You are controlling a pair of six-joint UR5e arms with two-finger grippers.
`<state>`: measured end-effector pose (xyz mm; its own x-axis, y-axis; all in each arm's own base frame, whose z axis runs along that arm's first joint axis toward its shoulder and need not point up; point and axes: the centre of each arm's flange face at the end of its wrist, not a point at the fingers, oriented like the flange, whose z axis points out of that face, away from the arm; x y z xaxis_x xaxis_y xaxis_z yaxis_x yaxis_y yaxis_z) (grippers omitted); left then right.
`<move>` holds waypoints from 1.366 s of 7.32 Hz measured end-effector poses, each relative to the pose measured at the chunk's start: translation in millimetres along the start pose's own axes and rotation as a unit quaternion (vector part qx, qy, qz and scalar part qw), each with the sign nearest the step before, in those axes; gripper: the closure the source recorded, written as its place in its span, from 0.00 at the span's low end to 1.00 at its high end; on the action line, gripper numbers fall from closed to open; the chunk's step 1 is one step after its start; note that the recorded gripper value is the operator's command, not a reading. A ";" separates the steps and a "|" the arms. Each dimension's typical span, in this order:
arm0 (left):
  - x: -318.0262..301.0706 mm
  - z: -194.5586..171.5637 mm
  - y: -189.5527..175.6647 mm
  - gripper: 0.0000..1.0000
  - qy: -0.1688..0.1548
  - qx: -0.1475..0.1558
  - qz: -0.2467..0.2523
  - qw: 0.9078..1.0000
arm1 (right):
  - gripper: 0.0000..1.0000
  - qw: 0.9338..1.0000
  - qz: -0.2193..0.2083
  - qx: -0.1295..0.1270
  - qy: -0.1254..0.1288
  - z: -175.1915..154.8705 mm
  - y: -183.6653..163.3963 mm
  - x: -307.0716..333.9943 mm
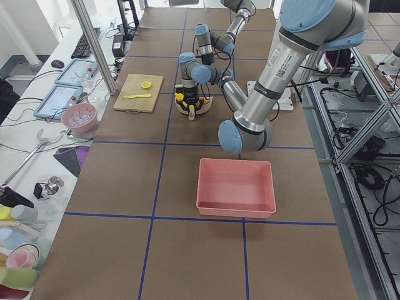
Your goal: Sweep and dump trash into bin
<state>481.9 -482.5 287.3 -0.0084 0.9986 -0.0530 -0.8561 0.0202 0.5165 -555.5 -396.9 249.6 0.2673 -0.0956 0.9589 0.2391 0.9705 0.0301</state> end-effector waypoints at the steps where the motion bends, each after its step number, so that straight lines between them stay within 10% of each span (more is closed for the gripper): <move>1: -0.2 0.1 -0.1 1.00 0.000 0.000 0.000 1.000 | 1.00 1.000 0.004 0.002 -0.002 2.0 1.2 -6.2; 6: -0.4 0.0 -1.3 1.00 -0.003 0.004 0.000 1.000 | 1.00 1.000 0.019 0.010 -0.007 -9.8 -5.6 -10.1; 10: -1.2 3.1 -0.2 1.00 -0.021 0.034 0.001 0.999 | 1.00 0.998 0.061 0.026 0.002 -96.5 -35.5 22.4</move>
<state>483.7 -483.5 289.9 0.0119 0.9998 -0.0166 -0.8195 0.0193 0.5727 -467.9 -454.9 242.7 0.2948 0.0229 0.9553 0.1566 0.9850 -0.0719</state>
